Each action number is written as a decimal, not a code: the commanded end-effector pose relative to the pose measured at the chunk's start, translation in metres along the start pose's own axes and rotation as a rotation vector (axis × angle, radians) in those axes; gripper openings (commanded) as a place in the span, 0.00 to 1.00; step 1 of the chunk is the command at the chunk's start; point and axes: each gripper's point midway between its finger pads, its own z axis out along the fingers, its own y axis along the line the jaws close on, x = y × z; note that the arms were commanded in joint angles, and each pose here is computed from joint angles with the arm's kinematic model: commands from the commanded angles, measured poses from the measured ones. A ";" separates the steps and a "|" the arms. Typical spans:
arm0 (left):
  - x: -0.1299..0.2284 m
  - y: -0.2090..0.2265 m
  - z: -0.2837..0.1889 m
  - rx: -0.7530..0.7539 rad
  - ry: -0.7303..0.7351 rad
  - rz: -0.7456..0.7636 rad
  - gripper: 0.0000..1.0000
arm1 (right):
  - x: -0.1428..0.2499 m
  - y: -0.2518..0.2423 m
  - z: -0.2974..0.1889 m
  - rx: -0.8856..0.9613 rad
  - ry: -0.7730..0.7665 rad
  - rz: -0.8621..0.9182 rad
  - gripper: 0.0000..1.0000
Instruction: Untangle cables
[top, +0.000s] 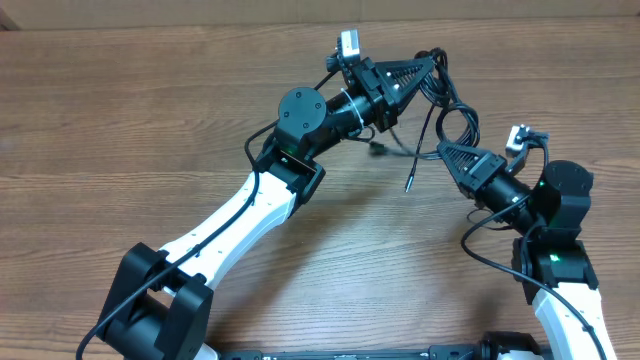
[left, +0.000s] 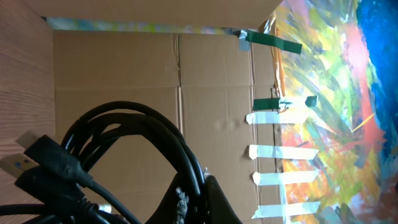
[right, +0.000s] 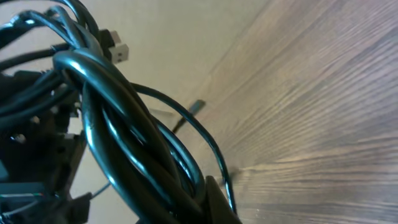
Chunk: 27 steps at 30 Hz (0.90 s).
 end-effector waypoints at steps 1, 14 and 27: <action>-0.010 -0.023 -0.002 0.056 -0.025 0.032 0.04 | 0.006 0.001 0.000 0.004 0.032 -0.017 0.04; 0.018 -0.013 -0.030 0.050 0.325 0.530 0.04 | 0.008 -0.003 -0.001 0.015 0.042 -0.044 0.06; 0.069 0.011 -0.092 0.223 0.845 0.900 0.04 | 0.021 0.007 -0.002 -0.040 0.115 -0.054 0.06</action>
